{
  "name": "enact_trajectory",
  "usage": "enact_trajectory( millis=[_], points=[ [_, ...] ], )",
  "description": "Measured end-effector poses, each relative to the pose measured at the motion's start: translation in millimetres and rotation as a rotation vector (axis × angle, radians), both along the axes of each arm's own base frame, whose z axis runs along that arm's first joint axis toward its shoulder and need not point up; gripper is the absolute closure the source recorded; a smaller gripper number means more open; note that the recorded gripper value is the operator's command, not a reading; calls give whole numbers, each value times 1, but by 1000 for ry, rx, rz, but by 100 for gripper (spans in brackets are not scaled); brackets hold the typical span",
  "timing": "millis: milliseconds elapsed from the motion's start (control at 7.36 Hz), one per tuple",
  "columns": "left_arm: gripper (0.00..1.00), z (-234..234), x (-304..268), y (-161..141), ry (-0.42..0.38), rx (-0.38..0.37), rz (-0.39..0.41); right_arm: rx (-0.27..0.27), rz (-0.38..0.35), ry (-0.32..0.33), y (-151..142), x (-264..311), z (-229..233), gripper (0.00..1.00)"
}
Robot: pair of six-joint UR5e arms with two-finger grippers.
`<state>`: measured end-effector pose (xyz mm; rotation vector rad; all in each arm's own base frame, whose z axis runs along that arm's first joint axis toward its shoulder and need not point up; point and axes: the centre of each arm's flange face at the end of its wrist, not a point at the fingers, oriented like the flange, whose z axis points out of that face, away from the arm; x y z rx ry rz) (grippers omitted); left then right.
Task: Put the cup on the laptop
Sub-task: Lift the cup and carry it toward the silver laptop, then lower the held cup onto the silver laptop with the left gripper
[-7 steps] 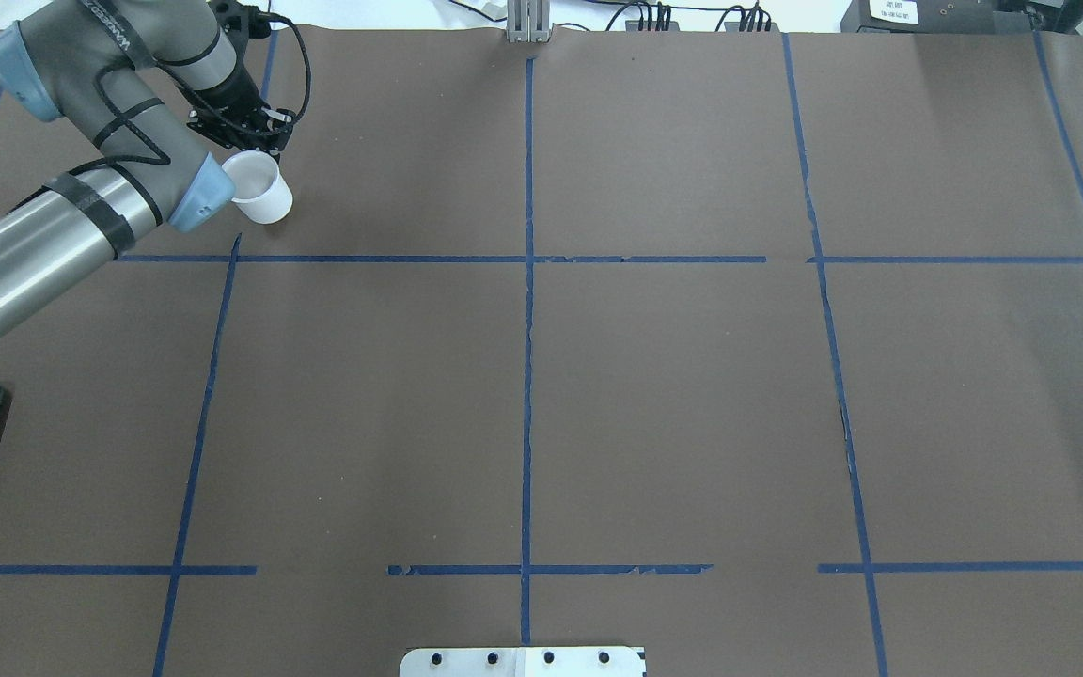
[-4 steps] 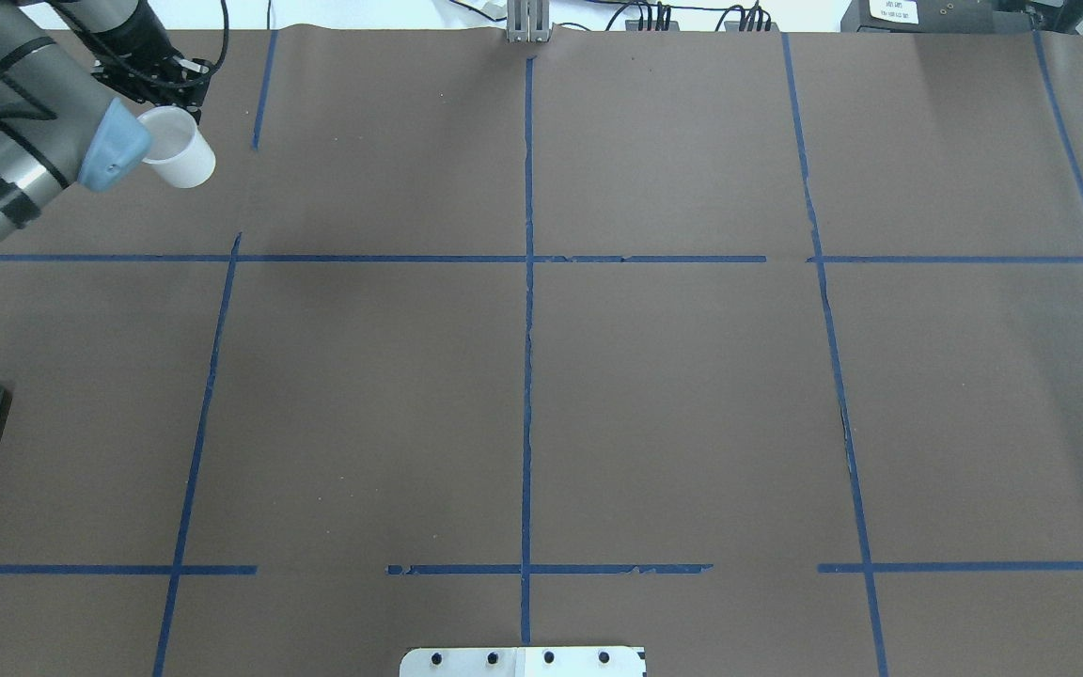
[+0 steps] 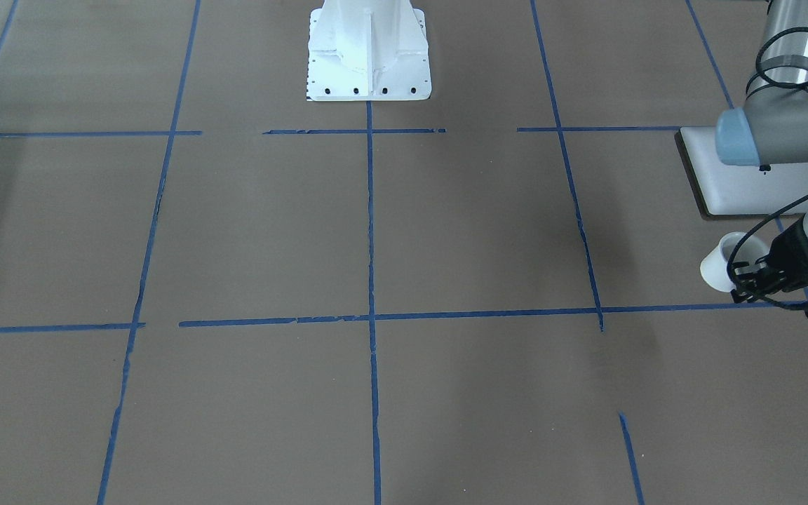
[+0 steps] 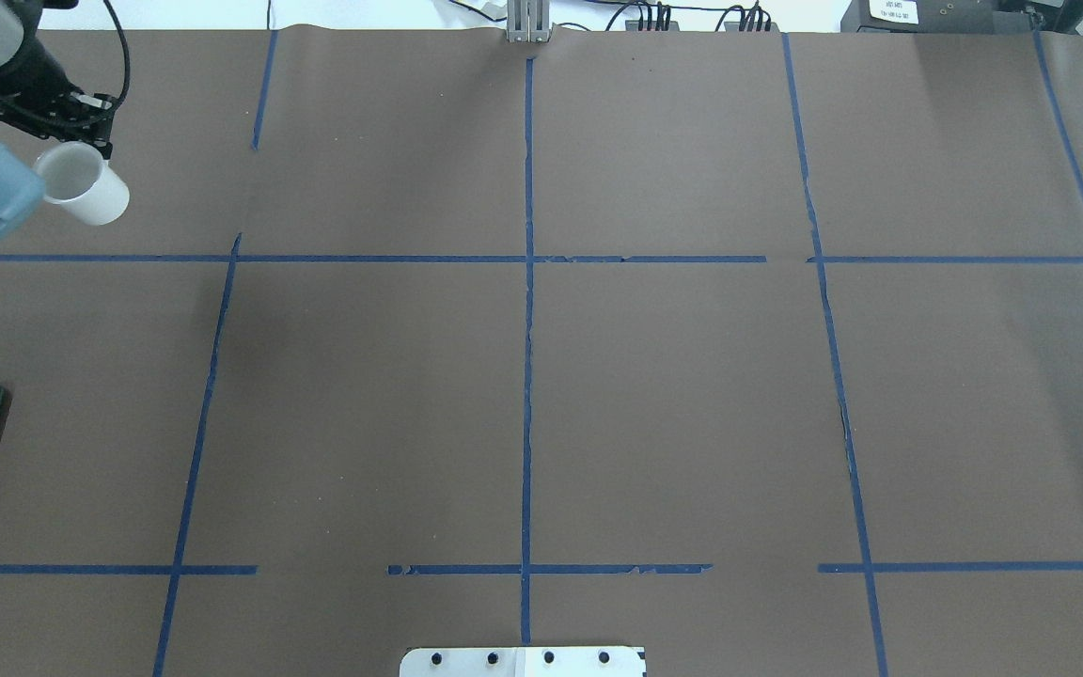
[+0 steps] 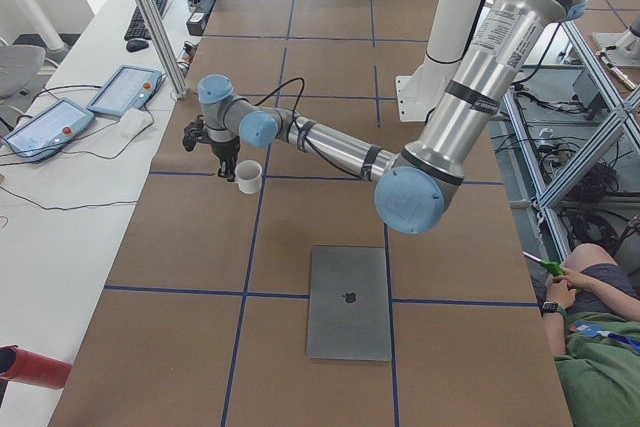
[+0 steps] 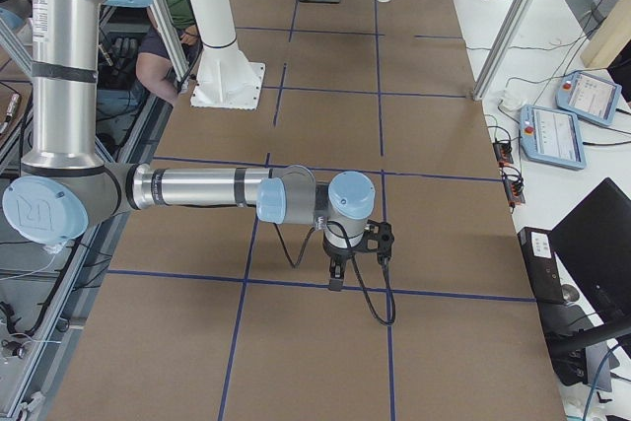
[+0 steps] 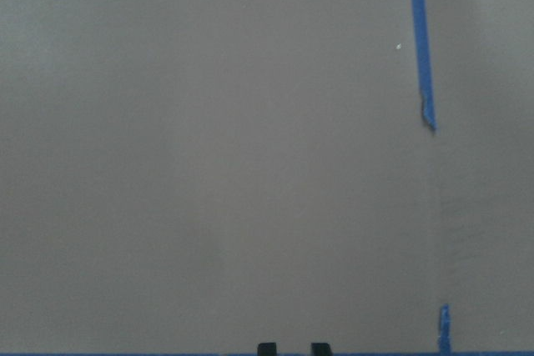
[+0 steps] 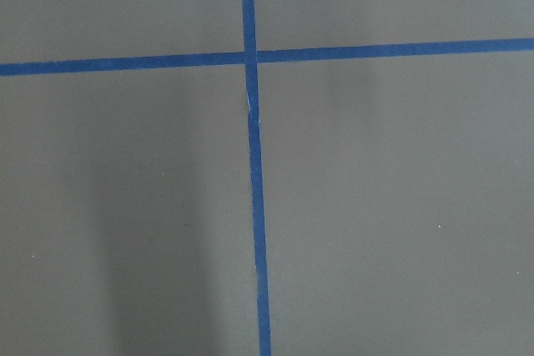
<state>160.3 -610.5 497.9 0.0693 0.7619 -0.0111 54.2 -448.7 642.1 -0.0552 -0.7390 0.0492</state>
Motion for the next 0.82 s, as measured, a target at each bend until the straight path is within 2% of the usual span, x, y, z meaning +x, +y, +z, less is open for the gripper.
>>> enact_trajectory(
  millis=[408, 680, 816],
  points=[
    [100, 90, -74, 97, -9, -44, 9, 0, 0, 0, 0, 0, 0, 0],
    [100, 149, -104, 167, -8, -57, -8, 0, 0, 0, 0, 0, 0, 0],
    [100, 172, -112, 191, -5, -59, -20, 0, 0, 0, 0, 0, 0, 0]
  ],
)
